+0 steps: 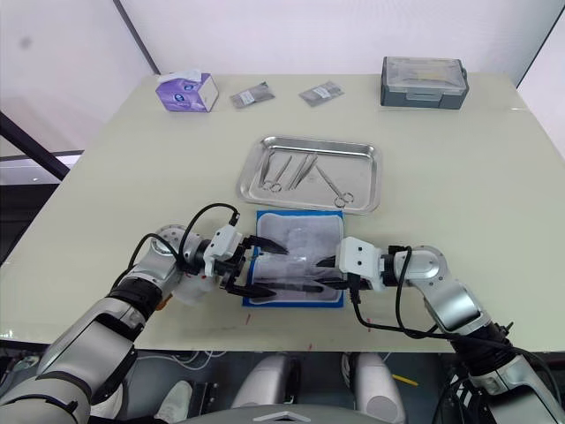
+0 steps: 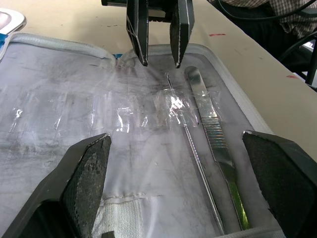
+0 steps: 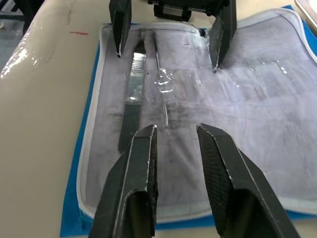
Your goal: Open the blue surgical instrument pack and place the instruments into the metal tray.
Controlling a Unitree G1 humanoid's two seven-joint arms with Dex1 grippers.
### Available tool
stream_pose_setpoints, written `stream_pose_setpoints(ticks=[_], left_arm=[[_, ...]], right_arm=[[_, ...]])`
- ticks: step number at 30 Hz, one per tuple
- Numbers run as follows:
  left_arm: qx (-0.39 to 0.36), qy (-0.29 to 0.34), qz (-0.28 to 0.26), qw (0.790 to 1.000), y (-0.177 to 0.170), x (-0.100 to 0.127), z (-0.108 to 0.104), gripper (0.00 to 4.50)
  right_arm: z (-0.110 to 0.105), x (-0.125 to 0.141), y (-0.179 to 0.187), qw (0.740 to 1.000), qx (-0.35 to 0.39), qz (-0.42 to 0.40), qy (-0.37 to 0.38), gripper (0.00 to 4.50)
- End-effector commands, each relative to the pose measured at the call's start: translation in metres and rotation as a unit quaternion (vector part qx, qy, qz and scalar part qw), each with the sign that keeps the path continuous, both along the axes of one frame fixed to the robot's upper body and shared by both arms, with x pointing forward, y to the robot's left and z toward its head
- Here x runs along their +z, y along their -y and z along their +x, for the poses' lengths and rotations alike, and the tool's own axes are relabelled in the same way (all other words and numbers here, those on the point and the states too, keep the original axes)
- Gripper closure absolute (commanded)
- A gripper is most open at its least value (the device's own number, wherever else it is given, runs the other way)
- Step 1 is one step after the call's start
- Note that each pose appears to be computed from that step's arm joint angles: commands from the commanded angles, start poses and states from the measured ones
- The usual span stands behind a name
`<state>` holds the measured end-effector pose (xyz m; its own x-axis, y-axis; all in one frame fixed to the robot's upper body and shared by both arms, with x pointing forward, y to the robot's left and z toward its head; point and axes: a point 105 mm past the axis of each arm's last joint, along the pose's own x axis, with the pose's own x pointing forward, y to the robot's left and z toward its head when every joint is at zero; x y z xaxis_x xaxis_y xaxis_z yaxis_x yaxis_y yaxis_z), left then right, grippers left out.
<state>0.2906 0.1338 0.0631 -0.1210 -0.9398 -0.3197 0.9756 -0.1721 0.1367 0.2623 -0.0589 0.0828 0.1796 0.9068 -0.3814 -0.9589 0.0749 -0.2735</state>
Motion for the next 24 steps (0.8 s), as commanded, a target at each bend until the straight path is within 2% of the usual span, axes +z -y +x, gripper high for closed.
stream_pose_setpoints(ticks=[1,13,24], left_arm=[[-0.019,-0.05,0.033,0.998,-0.005,-0.021,-0.014,0.0],[-0.019,-0.05,0.033,0.998,-0.005,-0.021,-0.014,0.0],[-0.019,-0.049,0.035,0.998,-0.006,-0.021,-0.014,0.0]], right_arm=[[-0.004,0.008,-0.015,1.0,0.005,0.009,0.005,3.12],[0.003,0.005,-0.023,1.0,-0.018,-0.006,-0.005,3.12],[0.001,-0.004,-0.022,1.0,-0.016,-0.015,-0.02,3.12]])
